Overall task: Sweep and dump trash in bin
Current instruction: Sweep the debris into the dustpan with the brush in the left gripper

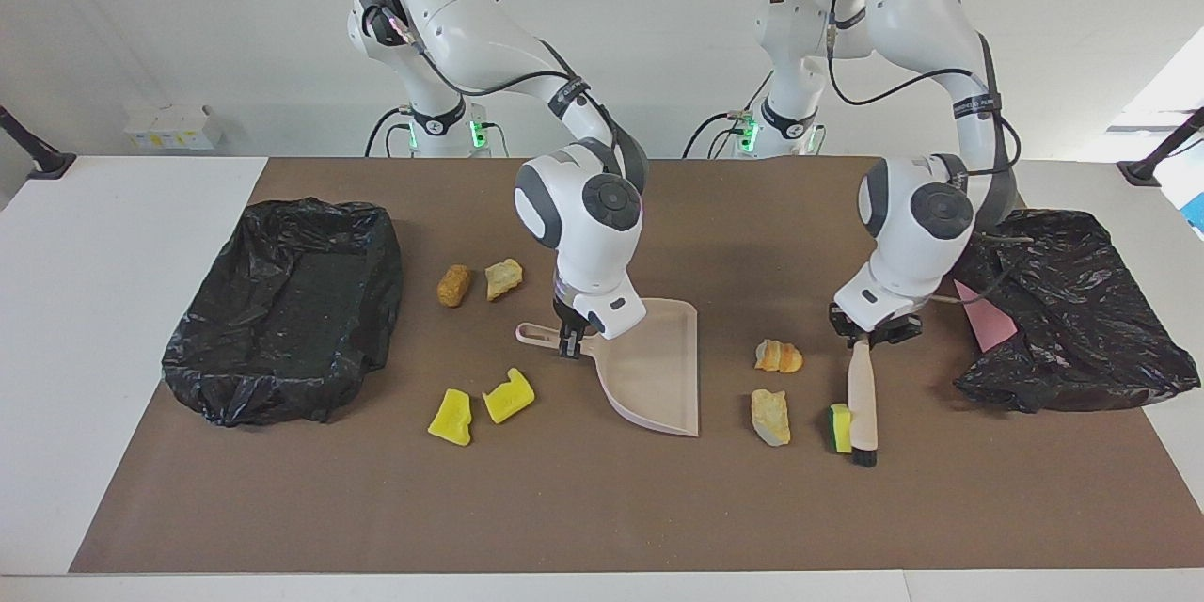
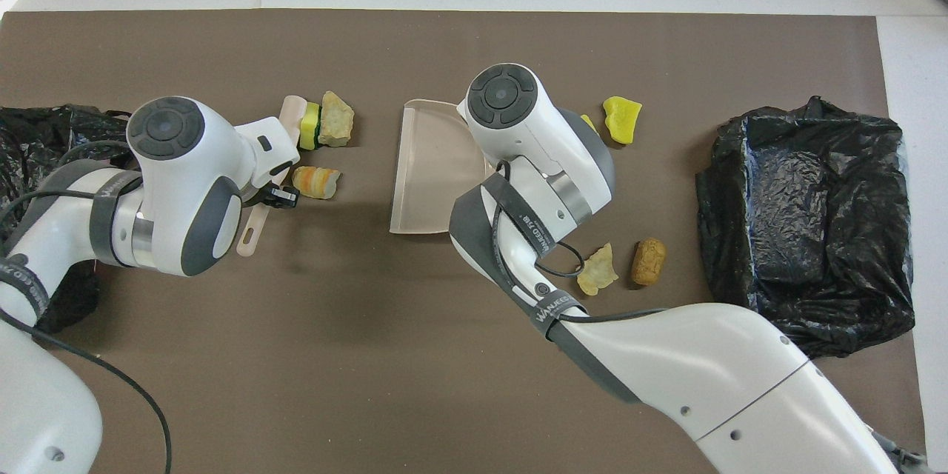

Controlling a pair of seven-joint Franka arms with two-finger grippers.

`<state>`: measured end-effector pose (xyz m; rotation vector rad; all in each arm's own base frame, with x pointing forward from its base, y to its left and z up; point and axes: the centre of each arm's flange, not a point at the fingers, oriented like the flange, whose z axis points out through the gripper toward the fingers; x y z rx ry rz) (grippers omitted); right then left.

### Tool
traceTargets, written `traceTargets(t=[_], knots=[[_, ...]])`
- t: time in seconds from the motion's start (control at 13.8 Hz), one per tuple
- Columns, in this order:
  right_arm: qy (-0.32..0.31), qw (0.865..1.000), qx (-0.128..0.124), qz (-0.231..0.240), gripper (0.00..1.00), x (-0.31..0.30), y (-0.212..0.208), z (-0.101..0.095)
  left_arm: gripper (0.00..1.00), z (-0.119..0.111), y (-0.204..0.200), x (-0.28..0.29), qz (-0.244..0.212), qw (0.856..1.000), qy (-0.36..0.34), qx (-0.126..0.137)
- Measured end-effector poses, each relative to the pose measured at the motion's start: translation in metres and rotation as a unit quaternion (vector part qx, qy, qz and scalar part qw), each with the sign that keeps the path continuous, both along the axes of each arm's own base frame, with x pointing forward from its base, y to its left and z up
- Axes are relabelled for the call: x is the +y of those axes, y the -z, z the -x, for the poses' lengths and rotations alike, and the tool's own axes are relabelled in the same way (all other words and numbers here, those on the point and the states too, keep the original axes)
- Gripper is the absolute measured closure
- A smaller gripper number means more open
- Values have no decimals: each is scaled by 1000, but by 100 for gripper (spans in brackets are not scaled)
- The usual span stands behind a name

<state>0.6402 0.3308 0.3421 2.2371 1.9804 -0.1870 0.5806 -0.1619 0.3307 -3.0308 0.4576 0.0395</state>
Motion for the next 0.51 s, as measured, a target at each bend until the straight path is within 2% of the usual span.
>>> traceTargets(t=[0.14,0.29,0.51], knots=[[0,1000,0,0,69,0,0,0,75,16,2,-34,12,1000,-2,6],[-2,1000,0,2,69,0,-1,1,75,28,2,-58,43,999,-11,19],[-18,999,-4,32,69,2,-4,6,75,42,-7,-91,91,995,-17,32]])
